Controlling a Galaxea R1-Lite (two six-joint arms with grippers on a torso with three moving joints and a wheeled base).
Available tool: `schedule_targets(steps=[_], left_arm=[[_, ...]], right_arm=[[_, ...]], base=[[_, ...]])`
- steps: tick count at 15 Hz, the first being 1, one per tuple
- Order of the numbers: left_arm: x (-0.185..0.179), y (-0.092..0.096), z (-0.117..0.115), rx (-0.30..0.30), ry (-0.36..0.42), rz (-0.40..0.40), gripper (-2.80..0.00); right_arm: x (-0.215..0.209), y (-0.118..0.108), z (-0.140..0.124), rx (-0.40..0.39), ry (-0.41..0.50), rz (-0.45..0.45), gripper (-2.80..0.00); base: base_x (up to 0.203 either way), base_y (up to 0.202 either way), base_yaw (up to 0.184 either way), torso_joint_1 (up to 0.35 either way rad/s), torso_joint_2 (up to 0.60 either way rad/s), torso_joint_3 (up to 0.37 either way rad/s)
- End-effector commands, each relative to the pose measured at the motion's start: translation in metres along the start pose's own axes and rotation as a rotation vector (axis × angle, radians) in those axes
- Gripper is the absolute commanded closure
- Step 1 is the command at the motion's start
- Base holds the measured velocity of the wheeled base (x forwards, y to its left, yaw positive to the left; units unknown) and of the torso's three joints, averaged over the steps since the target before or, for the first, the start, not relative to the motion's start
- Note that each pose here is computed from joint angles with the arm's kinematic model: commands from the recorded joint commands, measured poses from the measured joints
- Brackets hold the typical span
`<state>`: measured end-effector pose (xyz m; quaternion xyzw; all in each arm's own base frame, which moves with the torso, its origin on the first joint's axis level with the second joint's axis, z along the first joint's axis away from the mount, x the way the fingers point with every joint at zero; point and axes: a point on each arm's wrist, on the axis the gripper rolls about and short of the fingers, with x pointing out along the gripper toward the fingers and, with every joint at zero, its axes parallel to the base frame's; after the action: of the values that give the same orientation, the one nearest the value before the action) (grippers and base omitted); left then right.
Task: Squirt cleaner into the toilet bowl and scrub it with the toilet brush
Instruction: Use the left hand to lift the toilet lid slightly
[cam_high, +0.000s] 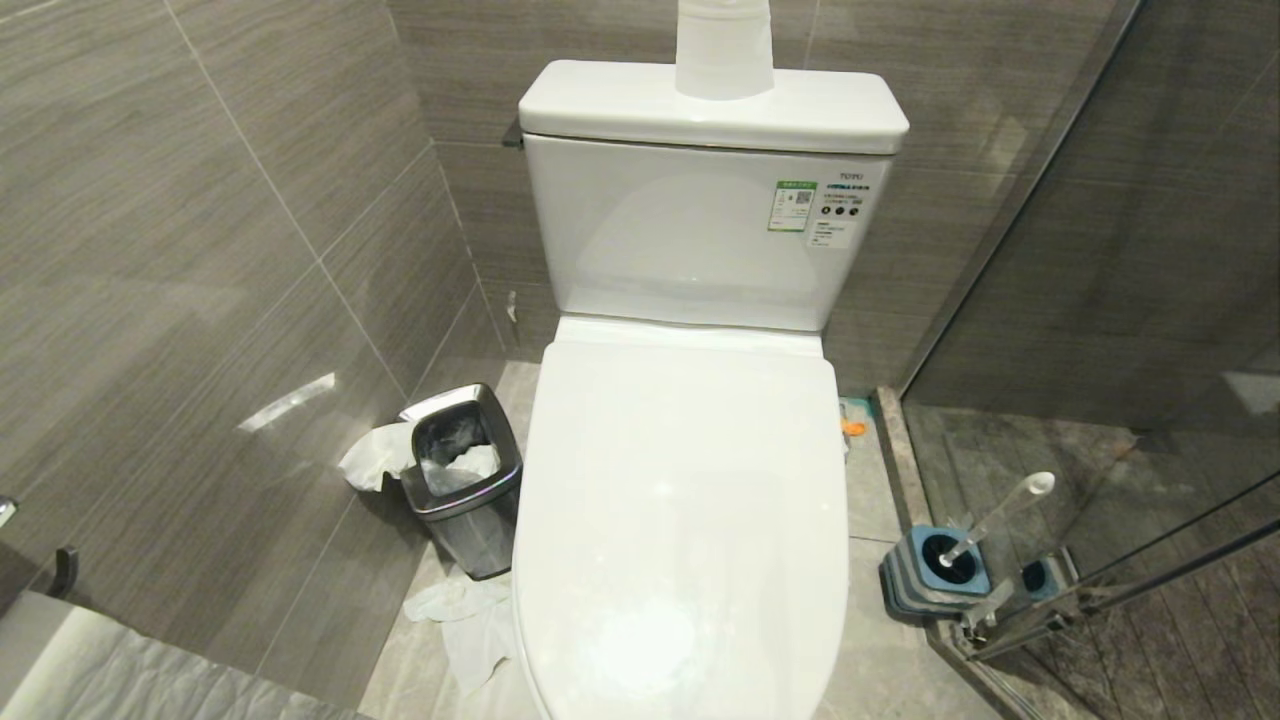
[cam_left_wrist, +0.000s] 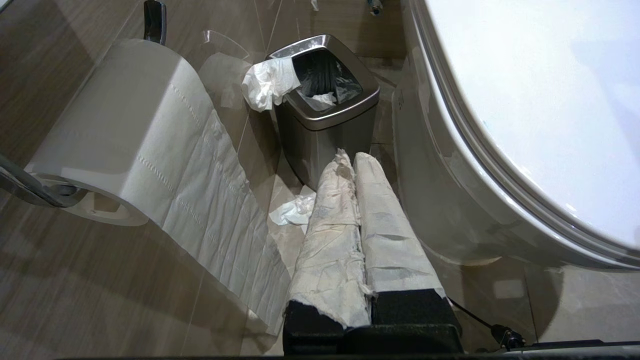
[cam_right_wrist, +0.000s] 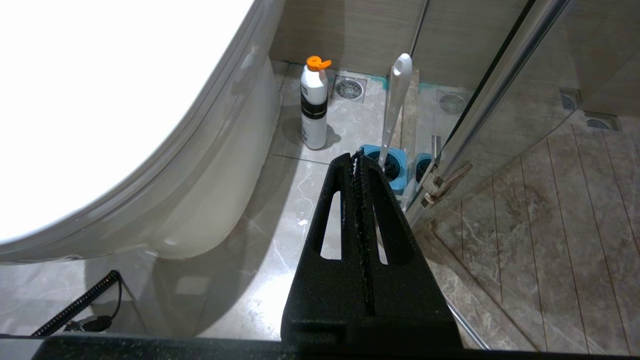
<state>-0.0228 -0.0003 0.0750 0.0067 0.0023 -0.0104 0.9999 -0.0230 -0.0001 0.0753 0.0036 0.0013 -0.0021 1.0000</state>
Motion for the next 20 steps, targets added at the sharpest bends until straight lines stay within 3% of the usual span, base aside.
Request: schedule_targets(steps=[1,20], left_arm=[[0.0003,0.0000,-0.0008,0.000,0.004,0.000,0.00],[0.0003,0.0000,-0.0008,0.000,0.004,0.001,0.00]], right_arm=[[0.0001,0.0000,-0.0002,0.000,0.002,0.000,0.00],[0.0000,0.0000,0.0001,0.000,0.001,0.000,0.00]], base=[[0.000,0.000,0.000,0.000,0.00,0.000],[0.000,0.000,0.000,0.000,0.00,0.000]])
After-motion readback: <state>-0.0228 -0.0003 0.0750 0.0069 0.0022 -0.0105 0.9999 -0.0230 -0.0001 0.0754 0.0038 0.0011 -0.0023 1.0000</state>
